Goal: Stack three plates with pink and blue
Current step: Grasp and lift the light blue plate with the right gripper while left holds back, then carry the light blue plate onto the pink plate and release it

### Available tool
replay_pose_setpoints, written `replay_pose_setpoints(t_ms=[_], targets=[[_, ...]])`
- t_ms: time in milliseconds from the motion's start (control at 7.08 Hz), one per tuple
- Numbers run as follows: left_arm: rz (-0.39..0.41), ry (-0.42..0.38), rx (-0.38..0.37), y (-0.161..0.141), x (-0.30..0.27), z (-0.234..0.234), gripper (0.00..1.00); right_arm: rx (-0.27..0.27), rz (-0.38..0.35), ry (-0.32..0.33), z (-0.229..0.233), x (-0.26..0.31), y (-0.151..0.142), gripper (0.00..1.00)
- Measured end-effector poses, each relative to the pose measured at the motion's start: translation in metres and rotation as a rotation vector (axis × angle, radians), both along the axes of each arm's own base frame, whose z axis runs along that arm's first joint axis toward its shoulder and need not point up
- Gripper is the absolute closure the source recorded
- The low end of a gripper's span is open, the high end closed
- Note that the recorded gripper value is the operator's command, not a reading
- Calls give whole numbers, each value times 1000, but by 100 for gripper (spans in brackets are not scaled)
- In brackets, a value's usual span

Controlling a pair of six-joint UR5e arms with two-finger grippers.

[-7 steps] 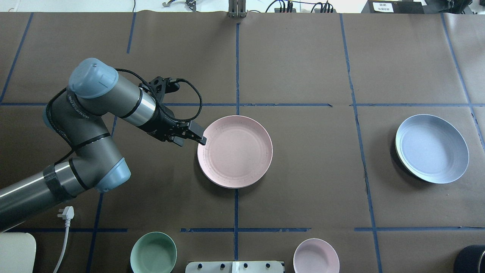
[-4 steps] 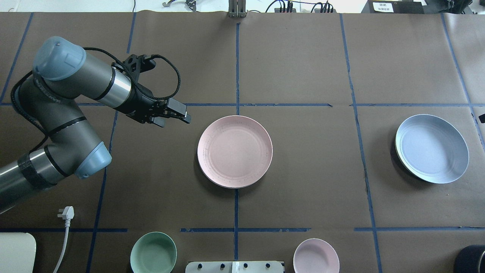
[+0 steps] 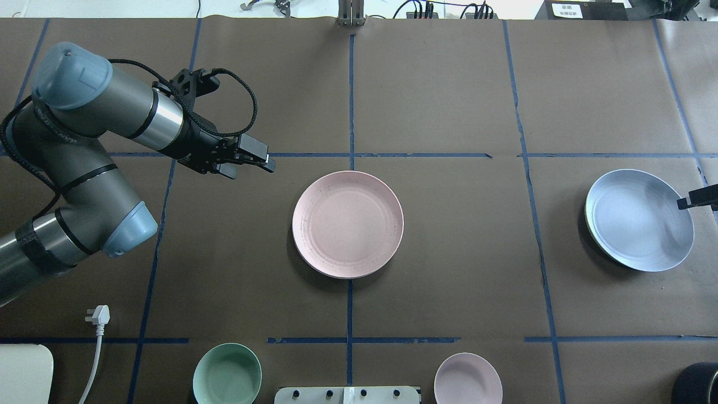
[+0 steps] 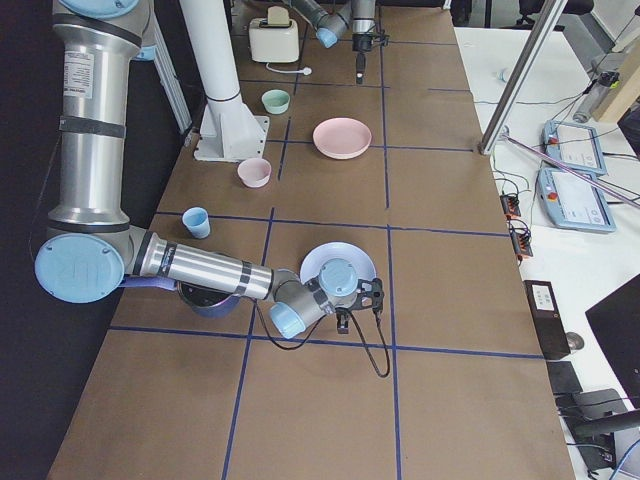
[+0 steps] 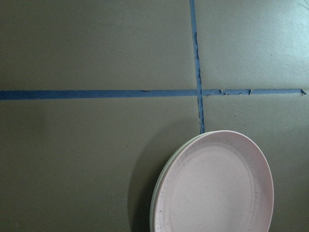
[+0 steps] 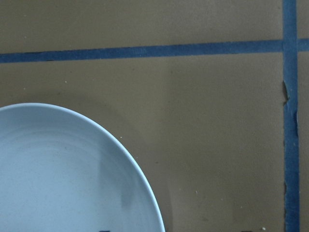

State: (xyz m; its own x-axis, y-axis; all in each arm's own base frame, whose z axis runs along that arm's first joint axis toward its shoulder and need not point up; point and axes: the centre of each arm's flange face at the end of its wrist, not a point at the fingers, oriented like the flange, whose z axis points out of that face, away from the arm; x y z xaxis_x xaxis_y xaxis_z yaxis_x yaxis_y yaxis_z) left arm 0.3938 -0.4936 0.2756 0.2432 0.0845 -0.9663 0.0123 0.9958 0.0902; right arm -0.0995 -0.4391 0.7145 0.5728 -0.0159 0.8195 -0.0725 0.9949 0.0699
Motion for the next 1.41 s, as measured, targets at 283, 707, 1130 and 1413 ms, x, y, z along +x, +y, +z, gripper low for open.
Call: replay_pose_setpoints(t_ms=[283, 707, 1130, 1413], targets=[[-3, 6, 4, 3, -7, -1, 0, -18, -10, -3, 8, -10, 5, 100], [-4, 6, 4, 14, -20, 7, 0, 7, -30, -16, -6, -24, -2, 100], [-10, 13, 10, 14, -25, 6, 0, 68, -65, -168, -126, -78, -30, 100], [-22, 18, 15, 11, -31, 3, 0, 3, -49, -316, -265, -175, -45, 100]])
